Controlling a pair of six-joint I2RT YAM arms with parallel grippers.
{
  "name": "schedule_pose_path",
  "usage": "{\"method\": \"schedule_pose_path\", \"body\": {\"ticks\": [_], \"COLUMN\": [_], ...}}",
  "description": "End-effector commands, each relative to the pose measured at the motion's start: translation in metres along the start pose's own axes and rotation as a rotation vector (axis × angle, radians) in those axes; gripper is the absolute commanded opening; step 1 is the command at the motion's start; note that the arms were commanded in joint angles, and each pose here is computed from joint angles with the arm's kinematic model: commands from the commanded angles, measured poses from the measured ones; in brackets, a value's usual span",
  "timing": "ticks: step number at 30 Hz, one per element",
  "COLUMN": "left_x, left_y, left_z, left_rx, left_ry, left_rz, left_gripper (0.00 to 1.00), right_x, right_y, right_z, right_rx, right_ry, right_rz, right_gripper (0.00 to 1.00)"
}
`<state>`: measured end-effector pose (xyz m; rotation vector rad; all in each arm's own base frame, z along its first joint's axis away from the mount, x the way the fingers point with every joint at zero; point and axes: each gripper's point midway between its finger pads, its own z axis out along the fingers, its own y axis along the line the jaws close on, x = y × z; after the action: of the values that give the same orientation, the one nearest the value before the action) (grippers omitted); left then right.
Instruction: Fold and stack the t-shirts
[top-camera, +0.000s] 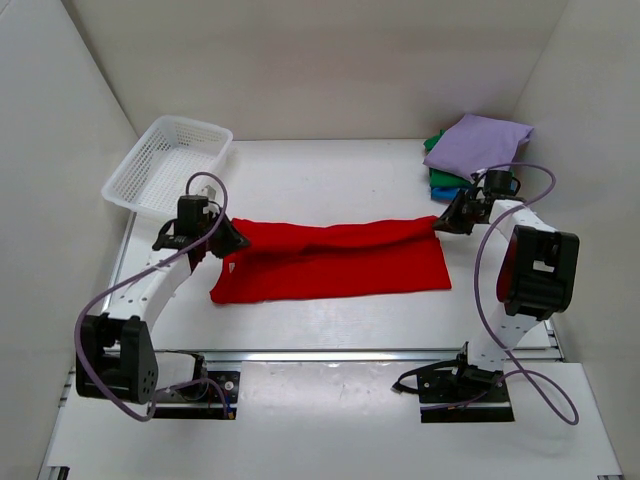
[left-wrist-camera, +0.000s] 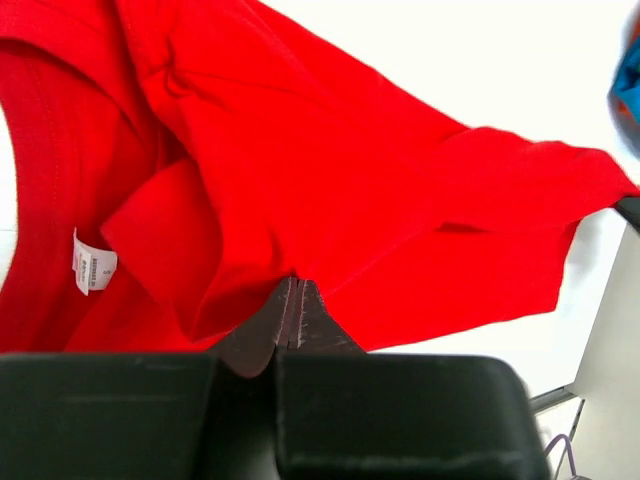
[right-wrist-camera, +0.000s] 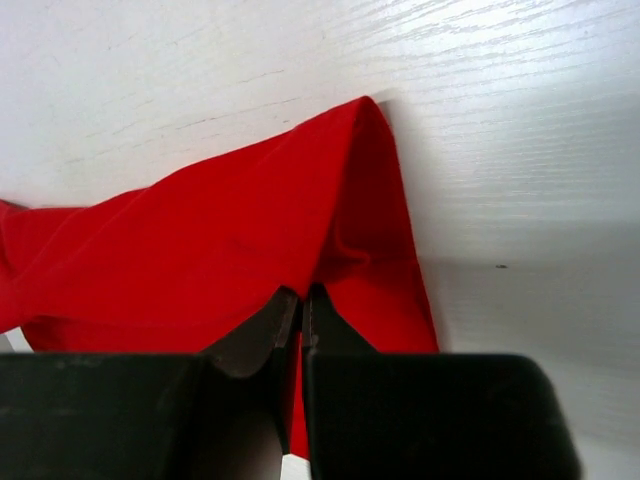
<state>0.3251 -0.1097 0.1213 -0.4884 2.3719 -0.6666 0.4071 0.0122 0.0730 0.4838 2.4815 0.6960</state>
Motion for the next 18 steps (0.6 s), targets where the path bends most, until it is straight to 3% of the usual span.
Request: {"method": "schedule_pose_path", "body": {"ticks": [1,10,18], "left_x": [-0.007,0.002,0.035], "left_y": [0.001,-0.002,0.031], "left_z": [-0.010,-0.011,-0.008], "left_rx": [0.016,0.025,-0.047], "left_ry": [-0.060,-0.042,0.019], "left_rz": [-0.001,-0.005,-0.020], "left_gripper": [0.00,0.00,0.00], "right_x": [-0.007,0.008,0.053], "right_y": [0.005,-0.008,-0.025], "right_z": [-0.010,-0.021,-0.039], "right_rx": [-0.028,-0.001,0.108], "right_ry": [-0.045,-0.018,0.086], "right_rz": [-0.048,-0.022,0.017], "right_gripper": [0.00,0.00,0.00]}}
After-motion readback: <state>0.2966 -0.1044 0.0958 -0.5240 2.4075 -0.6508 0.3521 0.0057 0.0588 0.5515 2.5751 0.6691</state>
